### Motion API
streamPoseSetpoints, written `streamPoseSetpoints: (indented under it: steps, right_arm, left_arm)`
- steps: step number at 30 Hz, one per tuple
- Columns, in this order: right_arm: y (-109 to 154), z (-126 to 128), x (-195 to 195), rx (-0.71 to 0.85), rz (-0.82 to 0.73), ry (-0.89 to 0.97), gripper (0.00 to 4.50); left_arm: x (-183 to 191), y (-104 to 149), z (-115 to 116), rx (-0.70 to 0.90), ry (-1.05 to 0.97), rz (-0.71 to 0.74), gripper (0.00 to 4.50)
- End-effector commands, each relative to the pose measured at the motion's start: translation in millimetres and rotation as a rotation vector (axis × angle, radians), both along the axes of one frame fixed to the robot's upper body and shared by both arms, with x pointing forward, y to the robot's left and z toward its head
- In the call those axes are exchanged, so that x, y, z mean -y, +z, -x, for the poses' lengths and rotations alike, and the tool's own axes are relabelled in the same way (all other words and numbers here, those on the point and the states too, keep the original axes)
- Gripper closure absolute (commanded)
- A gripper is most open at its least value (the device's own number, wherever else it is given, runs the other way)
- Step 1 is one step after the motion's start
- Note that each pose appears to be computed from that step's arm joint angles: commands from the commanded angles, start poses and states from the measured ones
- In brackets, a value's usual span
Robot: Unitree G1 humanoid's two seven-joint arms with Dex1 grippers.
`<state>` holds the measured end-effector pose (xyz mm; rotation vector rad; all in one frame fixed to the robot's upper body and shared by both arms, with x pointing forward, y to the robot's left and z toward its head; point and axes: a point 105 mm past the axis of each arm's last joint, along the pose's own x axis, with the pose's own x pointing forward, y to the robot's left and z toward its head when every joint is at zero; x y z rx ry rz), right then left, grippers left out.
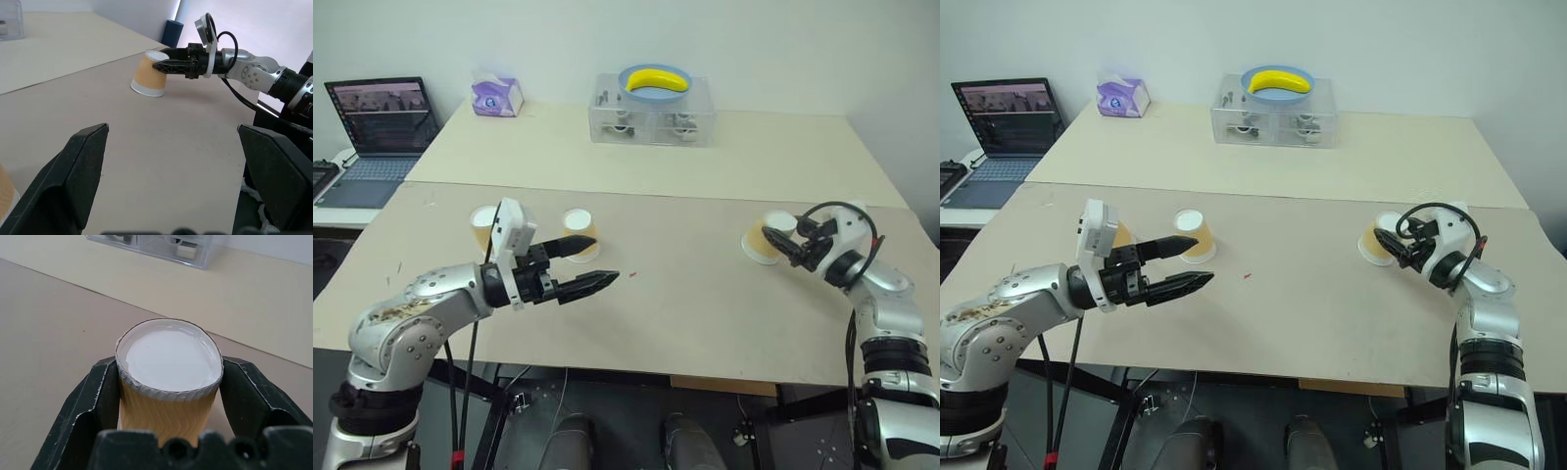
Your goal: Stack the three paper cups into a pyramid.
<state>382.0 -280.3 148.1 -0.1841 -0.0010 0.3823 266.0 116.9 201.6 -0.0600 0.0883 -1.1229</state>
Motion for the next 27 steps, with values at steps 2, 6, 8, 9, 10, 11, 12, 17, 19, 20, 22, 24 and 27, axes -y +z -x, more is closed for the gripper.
streamPoseSetpoints:
  steps: [2, 6, 8, 9, 10, 11, 12, 17, 19, 20, 22, 24, 27]
  right_arm:
    - [33, -5, -14, 0.111, 0.012, 0.041, 1.8]
    - [66, -1, -54, 0.181, -0.043, 0.217, 1.8]
    - [72, 3, -72, 0.182, -0.05, 0.306, 1.8]
    - [73, 5, -84, 0.17, -0.054, 0.358, 1.8]
    - [72, 8, -94, 0.157, -0.056, 0.405, 1.8]
    - [71, 10, -102, 0.146, -0.052, 0.445, 1.8]
    - [71, 12, -107, 0.138, -0.05, 0.465, 1.8]
    - [64, 18, -138, 0.102, -0.033, 0.599, 1.8]
    - [55, 24, -152, 0.075, 0.015, 0.677, 1.8]
    - [51, 26, -155, 0.066, 0.037, 0.698, 1.8]
    - [45, 27, -155, 0.055, 0.069, 0.711, 1.8]
    - [40, 26, -155, 0.04, 0.097, 0.724, 1.8]
    - [35, 30, -159, 0.023, 0.11, 0.758, 1.8]
  left_arm:
    - [-8, 7, 8, 0.035, 0.0, -0.034, 0.0]
    - [-21, -1, 12, 0.003, 0.012, -0.094, 0.0]
    - [-25, -4, 12, 0.0, 0.02, -0.114, 0.0]
    - [-27, -5, 12, 0.001, 0.024, -0.121, 0.0]
    - [-28, -4, 12, 0.002, 0.028, -0.121, 0.0]
    - [-29, -4, 11, 0.003, 0.031, -0.119, 0.0]
    - [-29, -4, 11, 0.004, 0.033, -0.116, 0.0]
    - [-26, -4, 12, 0.009, 0.03, -0.115, 0.0]
    - [-26, -6, 12, 0.013, 0.031, -0.121, 0.0]
    - [-26, -6, 12, 0.014, 0.032, -0.122, 0.0]
    - [-26, -5, 12, 0.017, 0.033, -0.12, 0.0]
    - [-25, -4, 12, 0.02, 0.034, -0.115, 0.0]
    - [-24, -4, 11, 0.023, 0.033, -0.112, 0.0]
